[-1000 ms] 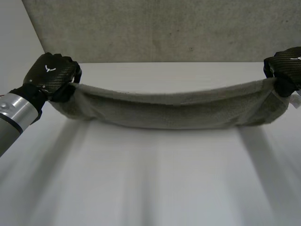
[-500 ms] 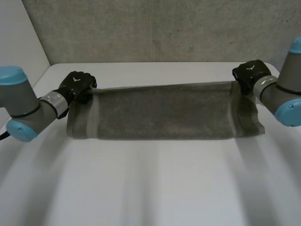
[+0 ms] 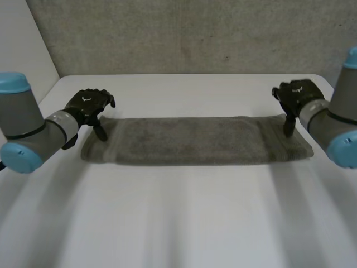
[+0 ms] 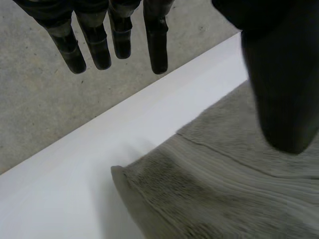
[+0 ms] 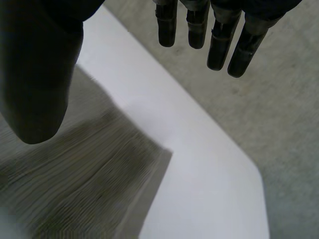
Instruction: Fold the towel.
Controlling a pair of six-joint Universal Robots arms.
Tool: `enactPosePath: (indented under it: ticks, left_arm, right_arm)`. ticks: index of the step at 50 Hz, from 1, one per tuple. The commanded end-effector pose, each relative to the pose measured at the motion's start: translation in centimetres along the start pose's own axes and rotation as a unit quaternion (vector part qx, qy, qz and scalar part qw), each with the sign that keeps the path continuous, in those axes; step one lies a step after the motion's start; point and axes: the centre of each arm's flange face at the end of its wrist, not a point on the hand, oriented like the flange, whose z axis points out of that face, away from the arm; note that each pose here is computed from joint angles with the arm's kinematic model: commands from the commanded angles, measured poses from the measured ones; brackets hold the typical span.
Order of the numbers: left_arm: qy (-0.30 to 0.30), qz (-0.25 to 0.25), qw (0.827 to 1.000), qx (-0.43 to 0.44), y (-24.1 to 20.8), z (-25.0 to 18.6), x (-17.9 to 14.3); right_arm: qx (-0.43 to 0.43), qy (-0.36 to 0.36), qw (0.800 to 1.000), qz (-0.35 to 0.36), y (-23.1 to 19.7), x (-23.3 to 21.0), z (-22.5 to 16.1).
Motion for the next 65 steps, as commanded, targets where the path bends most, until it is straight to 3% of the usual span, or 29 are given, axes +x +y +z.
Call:
enactPosePath:
  ticks: [1, 13, 23, 65]
  left_arm:
    - [0.0, 0.001, 1.0, 0.003, 0.0, -3.7, 1.4]
    - [-0.003, -0.008, 1.0, 0.022, 1.7, -5.0, 2.8]
    - [-0.005, -0.022, 0.999, 0.026, 3.2, -4.6, 2.9]
    - [-0.044, 0.003, 0.999, 0.016, 7.0, -1.1, 1.6]
  right_arm:
    - [-0.043, -0.028, 0.999, -0.001, 3.9, -1.3, -1.8]
    - [-0.049, -0.009, 0.998, -0.035, 8.9, -1.1, 1.3]
    - [-0.051, 0.008, 0.998, -0.042, 10.4, -0.1, 2.9]
    - [-0.056, 0.012, 0.998, -0.031, 10.9, 1.8, 2.3]
